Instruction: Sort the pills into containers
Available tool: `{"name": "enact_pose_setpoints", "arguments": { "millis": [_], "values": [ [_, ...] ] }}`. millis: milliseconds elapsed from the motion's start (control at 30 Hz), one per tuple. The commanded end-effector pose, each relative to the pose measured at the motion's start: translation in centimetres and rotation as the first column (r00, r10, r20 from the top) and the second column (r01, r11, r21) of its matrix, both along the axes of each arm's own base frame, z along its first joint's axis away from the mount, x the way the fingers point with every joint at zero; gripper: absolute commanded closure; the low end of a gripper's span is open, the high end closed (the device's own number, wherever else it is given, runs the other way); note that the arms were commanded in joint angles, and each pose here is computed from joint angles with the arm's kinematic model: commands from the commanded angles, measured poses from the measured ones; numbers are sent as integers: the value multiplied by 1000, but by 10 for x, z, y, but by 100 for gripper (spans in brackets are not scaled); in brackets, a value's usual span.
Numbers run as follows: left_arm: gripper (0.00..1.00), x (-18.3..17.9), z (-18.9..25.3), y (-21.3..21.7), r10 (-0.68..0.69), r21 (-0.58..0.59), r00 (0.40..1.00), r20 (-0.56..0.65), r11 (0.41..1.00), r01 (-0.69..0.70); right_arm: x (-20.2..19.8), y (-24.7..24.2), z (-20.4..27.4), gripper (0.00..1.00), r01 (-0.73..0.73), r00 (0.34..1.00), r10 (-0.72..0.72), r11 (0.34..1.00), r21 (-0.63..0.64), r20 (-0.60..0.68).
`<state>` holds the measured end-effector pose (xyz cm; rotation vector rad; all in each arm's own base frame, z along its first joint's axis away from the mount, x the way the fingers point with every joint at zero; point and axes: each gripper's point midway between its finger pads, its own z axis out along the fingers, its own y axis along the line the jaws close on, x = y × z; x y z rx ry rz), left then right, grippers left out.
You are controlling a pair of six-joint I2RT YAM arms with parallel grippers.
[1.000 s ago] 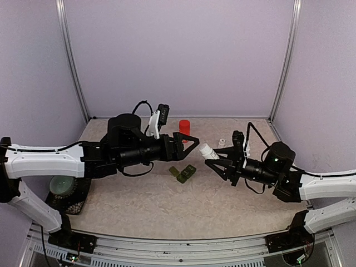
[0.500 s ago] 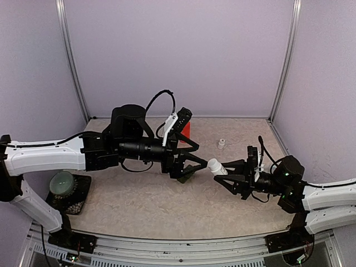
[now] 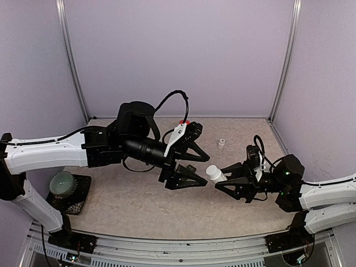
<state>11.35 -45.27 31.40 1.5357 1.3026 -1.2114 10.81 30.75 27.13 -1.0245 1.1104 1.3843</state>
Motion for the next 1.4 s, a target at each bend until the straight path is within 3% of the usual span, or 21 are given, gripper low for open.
{"name": "enact_pose_setpoints", "arguments": {
  "millis": [0, 367, 533, 700, 833, 1133, 1367],
  "values": [
    [23, -26, 15, 1, -119, -61, 989, 94, 990, 125, -18, 2, 22, 77, -135, 991, 135, 989, 59, -8],
    [45, -25, 11, -4, -118, -53, 987, 113, 991, 125, -29, 8, 24, 77, -272, 957, 279, 959, 82, -83],
    [39, -22, 7, -4, -97, -38, 988, 120, 994, 102, -32, 8, 28, 78, -300, 947, 308, 949, 94, -87],
    [39, -18, 5, -5, -80, -37, 989, 126, 996, 86, -33, 11, 27, 77, -320, 940, 328, 943, 88, -95],
    [47, -19, 6, -6, -85, -41, 989, 124, 995, 90, -33, 11, 27, 78, -334, 934, 343, 938, 91, -104],
    [74, -18, 5, -9, -80, -49, 991, 109, 995, 85, -31, 16, 25, 78, -337, 932, 344, 938, 78, -117],
    [83, -1, 11, -13, 48, -68, 999, 6, 997, -48, -7, 26, 13, 82, -186, 979, 184, 983, -11, -90]
  ]
}}
